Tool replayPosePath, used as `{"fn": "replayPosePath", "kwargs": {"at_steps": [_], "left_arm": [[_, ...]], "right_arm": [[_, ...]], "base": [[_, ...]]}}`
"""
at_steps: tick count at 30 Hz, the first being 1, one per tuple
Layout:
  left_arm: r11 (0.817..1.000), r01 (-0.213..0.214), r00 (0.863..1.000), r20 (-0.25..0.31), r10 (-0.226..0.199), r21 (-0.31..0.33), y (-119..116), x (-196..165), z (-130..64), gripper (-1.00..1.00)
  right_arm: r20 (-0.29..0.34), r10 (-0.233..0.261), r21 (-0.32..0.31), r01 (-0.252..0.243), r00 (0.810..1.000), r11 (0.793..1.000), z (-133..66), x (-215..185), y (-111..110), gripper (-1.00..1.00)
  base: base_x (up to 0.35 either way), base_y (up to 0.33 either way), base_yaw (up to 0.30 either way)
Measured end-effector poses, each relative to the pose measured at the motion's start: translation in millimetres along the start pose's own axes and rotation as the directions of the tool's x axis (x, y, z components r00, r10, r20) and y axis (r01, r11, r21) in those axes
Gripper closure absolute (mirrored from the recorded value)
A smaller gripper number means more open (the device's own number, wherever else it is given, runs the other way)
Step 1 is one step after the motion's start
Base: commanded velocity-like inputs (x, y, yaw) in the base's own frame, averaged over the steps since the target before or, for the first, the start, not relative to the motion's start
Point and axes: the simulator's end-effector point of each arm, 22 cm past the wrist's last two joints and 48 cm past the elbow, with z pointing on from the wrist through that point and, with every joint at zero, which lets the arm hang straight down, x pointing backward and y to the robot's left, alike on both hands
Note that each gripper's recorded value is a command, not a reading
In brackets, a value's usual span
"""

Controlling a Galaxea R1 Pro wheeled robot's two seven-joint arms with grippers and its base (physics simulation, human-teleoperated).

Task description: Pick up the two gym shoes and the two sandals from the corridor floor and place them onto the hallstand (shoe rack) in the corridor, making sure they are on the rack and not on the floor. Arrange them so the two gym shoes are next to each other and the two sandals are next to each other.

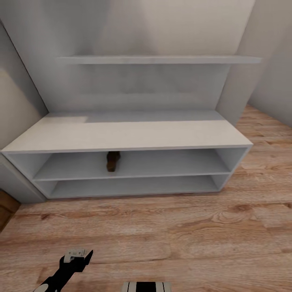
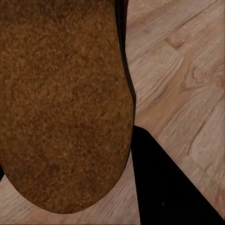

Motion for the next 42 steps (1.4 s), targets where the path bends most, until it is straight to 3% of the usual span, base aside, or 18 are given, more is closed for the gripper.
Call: {"fn": "replayPosePath", "kwargs": {"at_steps": [35,42], "left_arm": [[1.0,0.002,1.0,-0.001,-0.002,-0.002,0.6,0.7,-0.1,-1.0],[0.999,0.032,0.999,0.013,-0.032,-0.009,3.2,-2.5,-0.5,-1.0]], "right_arm": [[-0.003,-0.001,0.0,0.001,1.0,1.0,0.1,1.3,0.3,1.0],[-0.002,0.0,0.001,0.0,1.0,1.0,0.0,1.1,0.0,1.0]], "base": [[-0.185,0.27,0.0],[-0.083,0.286,0.0]]}}
